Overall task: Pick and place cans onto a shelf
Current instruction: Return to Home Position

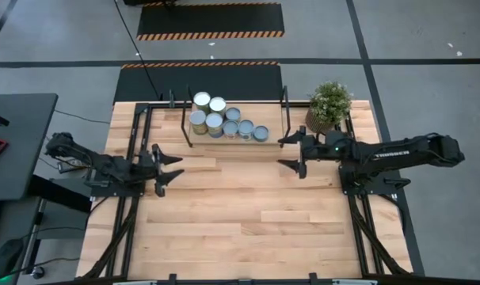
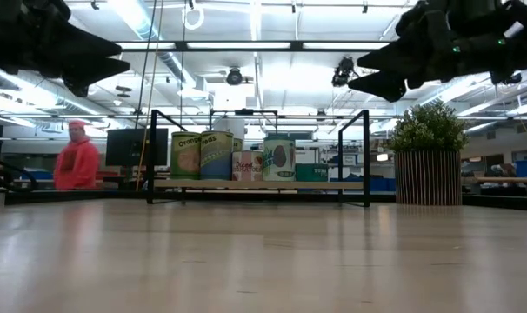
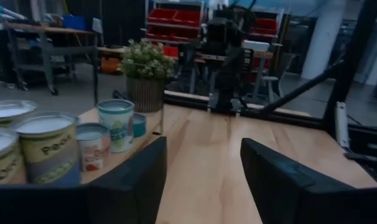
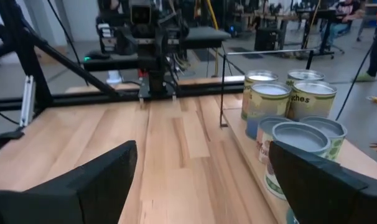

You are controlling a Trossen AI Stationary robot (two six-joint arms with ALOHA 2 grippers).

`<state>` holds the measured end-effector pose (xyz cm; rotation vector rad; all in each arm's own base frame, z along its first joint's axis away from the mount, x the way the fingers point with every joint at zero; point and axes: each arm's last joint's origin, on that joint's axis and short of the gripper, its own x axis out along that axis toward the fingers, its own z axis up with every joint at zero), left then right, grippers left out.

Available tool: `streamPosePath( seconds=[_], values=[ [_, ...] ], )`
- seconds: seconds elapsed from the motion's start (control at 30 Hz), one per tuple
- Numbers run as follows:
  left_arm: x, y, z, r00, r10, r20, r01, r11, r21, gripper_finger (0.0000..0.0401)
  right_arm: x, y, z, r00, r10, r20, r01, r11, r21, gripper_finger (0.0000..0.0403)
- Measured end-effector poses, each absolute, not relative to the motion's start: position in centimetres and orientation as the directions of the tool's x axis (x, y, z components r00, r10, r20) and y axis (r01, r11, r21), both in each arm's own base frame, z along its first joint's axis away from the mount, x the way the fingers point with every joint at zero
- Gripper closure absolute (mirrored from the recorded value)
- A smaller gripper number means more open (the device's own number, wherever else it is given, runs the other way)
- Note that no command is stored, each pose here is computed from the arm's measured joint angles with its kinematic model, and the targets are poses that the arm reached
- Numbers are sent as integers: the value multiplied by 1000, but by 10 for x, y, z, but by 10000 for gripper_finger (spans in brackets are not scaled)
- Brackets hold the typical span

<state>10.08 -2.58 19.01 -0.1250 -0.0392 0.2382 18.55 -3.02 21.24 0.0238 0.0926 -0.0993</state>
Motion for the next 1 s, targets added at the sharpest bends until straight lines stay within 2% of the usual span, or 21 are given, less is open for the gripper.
streamPosePath(
  seconds=[0.4, 0.5, 0.7, 1.0],
  values=[
    [89, -19, 189, 955, 289, 66, -280, 953, -120, 241, 145, -42, 183, 989, -134, 64, 130, 989, 67, 30],
    [87, -18, 189, 948, 311, 65, -301, 946, -122, 249, 136, -45, 174, 983, -168, 68, 162, 983, 82, 30],
    [86, -14, 188, 898, 436, 53, -433, 899, -65, 259, 124, -53, 173, 977, -198, 78, 190, 976, 105, 30],
    [84, -13, 196, 873, 474, 111, -470, 880, -60, 259, 98, -65, 179, 943, -317, 104, 297, 939, 174, 30]
  ],
)
